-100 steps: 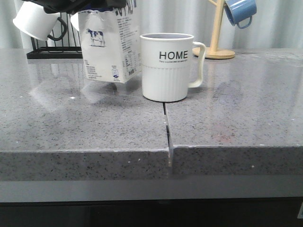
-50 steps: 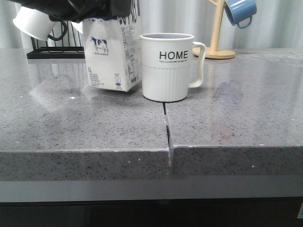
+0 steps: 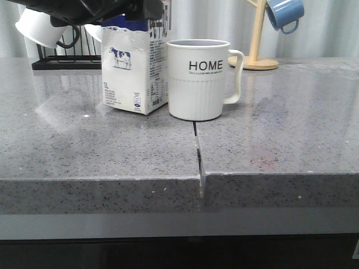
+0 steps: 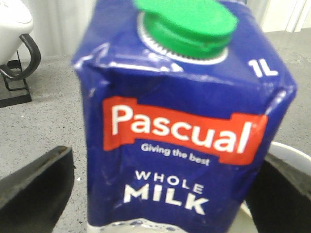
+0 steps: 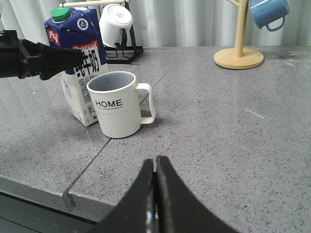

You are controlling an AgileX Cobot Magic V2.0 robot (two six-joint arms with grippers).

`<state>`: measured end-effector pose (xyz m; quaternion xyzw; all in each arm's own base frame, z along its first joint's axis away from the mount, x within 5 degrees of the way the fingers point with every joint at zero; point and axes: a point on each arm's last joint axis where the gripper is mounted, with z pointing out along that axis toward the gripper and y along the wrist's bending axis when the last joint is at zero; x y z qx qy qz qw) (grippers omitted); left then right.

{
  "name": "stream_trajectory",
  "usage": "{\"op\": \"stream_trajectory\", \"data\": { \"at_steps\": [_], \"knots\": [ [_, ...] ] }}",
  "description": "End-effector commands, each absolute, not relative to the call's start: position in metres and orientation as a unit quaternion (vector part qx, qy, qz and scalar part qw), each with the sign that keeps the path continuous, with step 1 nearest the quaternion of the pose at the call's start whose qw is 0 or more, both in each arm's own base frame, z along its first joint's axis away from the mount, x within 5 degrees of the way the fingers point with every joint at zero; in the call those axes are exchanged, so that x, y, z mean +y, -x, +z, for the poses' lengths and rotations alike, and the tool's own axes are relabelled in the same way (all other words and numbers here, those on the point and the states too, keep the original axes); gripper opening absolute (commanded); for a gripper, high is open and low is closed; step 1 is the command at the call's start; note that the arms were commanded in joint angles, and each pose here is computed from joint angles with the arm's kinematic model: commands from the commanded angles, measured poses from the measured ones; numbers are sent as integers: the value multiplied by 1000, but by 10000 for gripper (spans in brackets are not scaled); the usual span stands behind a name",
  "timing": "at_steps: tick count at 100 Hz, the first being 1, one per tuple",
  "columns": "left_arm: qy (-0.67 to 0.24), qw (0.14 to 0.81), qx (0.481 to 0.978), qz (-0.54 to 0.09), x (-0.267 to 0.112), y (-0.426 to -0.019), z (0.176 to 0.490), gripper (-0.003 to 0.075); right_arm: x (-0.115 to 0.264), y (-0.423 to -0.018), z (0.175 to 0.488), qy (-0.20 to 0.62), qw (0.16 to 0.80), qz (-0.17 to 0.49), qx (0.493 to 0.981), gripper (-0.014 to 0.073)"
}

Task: Place milk next to cup
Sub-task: 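Open the left gripper and lift it off the carton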

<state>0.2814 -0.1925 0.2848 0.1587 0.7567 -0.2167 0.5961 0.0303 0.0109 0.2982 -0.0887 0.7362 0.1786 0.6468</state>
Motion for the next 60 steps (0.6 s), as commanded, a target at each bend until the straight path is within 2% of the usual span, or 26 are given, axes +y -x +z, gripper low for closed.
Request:
{"op": "stream_trajectory", "data": {
  "at_steps": [1, 19, 31, 40, 45, 57, 60],
  "knots": [
    [-148, 640, 715, -239, -189, -272, 323, 638, 11, -30, 312, 91, 677, 184, 707, -70],
    [-167, 612, 736, -236, -180, -254, 337, 631, 11, -30, 312, 91, 677, 184, 707, -70],
    [-185, 616, 732, -227, -171, -240, 347, 560, 11, -30, 312, 91, 677, 184, 707, -70],
    [-184, 625, 725, -225, -160, -230, 356, 428, 11, -30, 312, 91, 677, 184, 707, -70],
    [-181, 628, 724, -223, -153, -225, 360, 325, 11, -30, 312, 91, 677, 184, 707, -70],
    [-176, 633, 726, -205, -132, -212, 366, 22, 11, -30, 312, 91, 677, 184, 707, -70],
    [-172, 632, 730, -198, -125, -211, 367, -20, 11, -30, 312, 91, 677, 184, 707, -70]
  ]
}}
